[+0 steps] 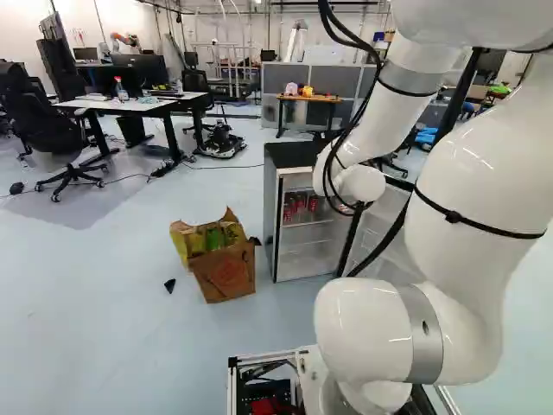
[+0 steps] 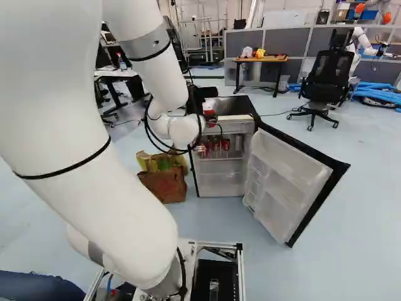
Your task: Grab a drink from the fridge
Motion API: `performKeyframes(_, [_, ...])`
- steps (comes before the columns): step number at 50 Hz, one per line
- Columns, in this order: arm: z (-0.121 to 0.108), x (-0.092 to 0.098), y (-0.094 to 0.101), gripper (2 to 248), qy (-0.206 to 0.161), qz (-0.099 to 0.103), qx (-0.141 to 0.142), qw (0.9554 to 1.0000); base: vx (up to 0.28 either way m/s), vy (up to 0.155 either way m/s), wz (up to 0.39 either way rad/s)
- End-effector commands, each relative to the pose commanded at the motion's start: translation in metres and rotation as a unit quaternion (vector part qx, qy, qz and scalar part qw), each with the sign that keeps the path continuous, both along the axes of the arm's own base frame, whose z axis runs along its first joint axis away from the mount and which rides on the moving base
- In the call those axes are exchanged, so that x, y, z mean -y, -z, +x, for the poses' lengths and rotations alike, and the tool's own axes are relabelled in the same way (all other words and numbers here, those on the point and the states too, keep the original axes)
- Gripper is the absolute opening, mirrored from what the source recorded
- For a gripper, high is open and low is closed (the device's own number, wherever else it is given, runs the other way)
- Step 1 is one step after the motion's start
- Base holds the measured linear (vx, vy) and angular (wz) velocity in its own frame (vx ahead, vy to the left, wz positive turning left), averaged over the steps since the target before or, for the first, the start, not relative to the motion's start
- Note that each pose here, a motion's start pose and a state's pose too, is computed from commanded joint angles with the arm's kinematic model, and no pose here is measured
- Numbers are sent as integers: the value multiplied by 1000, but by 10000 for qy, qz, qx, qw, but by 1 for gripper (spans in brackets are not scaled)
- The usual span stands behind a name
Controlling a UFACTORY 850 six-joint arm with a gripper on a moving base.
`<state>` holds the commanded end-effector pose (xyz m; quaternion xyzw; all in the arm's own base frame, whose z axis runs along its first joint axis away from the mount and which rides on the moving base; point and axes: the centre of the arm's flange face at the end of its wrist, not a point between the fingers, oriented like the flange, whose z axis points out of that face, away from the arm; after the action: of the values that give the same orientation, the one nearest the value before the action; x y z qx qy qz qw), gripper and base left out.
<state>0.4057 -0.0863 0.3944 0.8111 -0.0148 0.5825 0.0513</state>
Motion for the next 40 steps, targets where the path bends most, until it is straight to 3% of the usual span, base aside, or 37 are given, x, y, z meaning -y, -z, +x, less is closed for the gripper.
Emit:
performKeyframes(20, [24, 1, -20, 92, -50, -59, 251, 9997, 0, 0, 0])
performKeyframes(40, [54, 3, -20, 92, -96, -63, 278, 9995, 0, 0, 0])
